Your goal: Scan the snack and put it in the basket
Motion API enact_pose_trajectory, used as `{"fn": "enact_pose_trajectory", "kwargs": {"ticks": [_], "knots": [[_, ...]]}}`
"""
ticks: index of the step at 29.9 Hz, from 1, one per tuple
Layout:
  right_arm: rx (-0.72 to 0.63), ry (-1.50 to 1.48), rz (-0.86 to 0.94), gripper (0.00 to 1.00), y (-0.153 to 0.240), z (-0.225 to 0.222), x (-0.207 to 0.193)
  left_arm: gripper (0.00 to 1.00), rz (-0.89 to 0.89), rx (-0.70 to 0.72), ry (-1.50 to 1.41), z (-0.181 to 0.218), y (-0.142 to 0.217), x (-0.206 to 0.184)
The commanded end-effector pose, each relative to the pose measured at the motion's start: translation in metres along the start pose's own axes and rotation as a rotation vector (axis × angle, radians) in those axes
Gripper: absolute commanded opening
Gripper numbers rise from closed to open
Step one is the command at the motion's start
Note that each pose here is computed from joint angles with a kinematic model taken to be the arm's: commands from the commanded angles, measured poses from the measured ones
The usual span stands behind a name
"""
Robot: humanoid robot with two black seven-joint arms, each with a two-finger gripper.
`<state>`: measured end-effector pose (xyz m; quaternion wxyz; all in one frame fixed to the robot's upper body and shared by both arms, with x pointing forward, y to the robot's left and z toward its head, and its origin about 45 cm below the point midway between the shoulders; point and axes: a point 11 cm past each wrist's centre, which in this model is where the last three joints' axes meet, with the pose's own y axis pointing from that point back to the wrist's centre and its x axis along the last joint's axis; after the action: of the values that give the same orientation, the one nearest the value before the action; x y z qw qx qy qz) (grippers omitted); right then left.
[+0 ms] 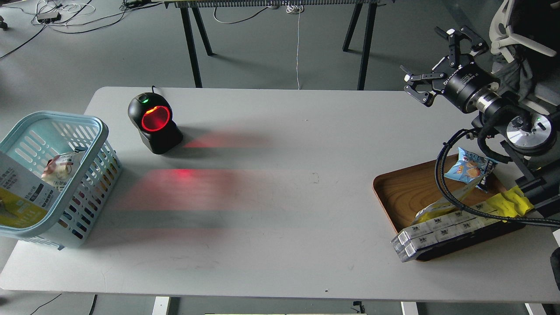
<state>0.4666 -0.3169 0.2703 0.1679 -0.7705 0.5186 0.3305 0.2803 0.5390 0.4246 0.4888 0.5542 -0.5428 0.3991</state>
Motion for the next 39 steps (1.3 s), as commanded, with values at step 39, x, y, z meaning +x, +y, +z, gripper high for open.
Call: {"fn": "enact_pose_trajectory", "kwargs": {"ticks": [39], "knots": [[0.023,0.157,-0.024,0.99,0.051,-0.055,-0.018,1.0,-0.207,-0.222,2.195,0.188,-0.225,-0.059]]}}
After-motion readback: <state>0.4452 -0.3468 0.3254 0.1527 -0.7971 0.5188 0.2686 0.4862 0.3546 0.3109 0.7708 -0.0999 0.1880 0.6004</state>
